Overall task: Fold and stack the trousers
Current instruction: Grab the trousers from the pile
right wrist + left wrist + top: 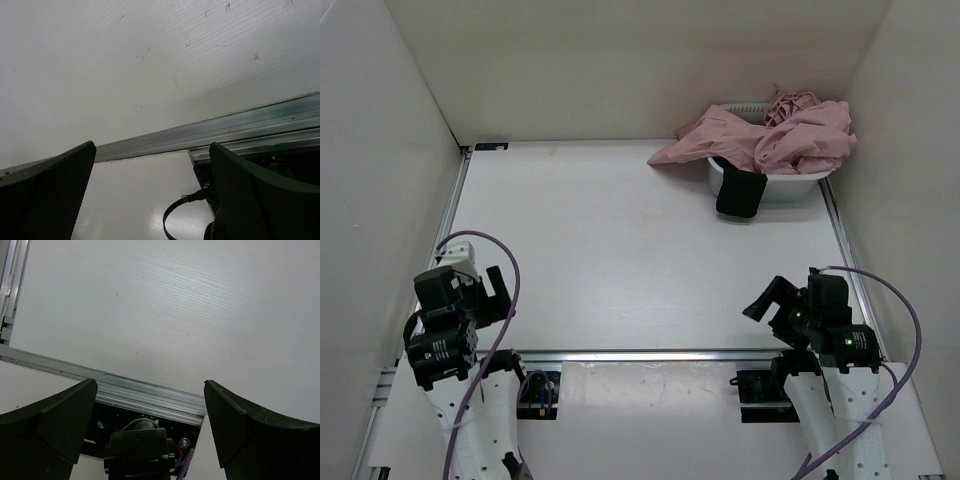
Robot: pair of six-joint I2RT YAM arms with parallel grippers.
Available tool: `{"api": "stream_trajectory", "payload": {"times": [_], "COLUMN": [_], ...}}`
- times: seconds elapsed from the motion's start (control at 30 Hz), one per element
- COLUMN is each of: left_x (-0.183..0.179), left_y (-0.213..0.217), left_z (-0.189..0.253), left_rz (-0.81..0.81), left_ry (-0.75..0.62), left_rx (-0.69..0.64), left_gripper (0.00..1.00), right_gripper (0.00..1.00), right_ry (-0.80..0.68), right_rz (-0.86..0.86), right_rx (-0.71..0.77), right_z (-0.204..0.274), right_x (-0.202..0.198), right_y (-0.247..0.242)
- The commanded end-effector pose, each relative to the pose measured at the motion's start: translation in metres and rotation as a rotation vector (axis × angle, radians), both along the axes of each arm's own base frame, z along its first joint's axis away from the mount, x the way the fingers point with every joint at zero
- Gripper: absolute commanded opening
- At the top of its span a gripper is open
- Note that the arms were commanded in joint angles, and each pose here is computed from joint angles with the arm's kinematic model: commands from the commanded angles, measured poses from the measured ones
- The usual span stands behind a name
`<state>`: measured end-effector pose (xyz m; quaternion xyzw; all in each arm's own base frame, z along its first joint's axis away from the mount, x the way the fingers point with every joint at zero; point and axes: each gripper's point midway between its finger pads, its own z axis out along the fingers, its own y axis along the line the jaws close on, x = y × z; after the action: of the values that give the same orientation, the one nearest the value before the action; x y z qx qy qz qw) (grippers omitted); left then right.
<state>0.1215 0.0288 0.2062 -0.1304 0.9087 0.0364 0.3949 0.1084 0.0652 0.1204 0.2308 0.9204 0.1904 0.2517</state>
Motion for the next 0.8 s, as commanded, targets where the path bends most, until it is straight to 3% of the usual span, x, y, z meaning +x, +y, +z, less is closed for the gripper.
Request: {"api": "stream_trajectory", "payload": {"times": [0.0,0.13,0.27,0.37,0.4,0.6,0.63,0.7,0.73,0.77], "left_x": [0.016,0.029,0.045,0.061,0.066,0.111,0.117,0.128,0.131,0.134], "left_y": [-0.009,-0.017,-0.028,-0.038,-0.039,-0.044,-0.043,-0.040,-0.037,-0.034], "left_z": [0.004,0.009,0.013,0.016,0.017,0.025,0.025,0.015,0.014,0.008], "left_rz": [-0.058,-0.106,-0.175,-0.247,-0.262,-0.334,-0.333,-0.326,-0.313,-0.302], "left_ry": [-0.030,-0.065,-0.082,-0.097,-0.100,-0.119,-0.110,-0.053,-0.043,-0.016], "left_rx": [-0.045,-0.079,-0.140,-0.163,-0.162,-0.191,-0.194,-0.217,-0.209,-0.210], "left_gripper": [1.00,1.00,1.00,1.00,1.00,1.00,1.00,1.00,1.00,1.00], "right_gripper": [0.99,0.99,0.99,0.99,0.99,0.99,0.99,0.99,0.99,0.99], "right_ry": [0.067,0.026,-0.131,-0.278,-0.379,-0.446,-0.441,-0.418,-0.333,-0.391], "right_rz": [-0.059,-0.102,-0.104,-0.115,-0.147,-0.228,-0.222,-0.270,-0.274,-0.308], "right_rx": [-0.023,-0.059,-0.107,-0.176,-0.225,-0.446,-0.488,-0.531,-0.574,-0.569], "right_z": [-0.012,0.007,0.055,0.115,0.158,0.246,0.254,0.253,0.220,0.241], "right_x": [-0.010,0.011,0.051,0.093,0.108,0.229,0.267,0.306,0.342,0.362], "right_y": [-0.007,-0.015,-0.023,-0.033,-0.044,-0.079,-0.083,-0.102,-0.113,-0.120]}}
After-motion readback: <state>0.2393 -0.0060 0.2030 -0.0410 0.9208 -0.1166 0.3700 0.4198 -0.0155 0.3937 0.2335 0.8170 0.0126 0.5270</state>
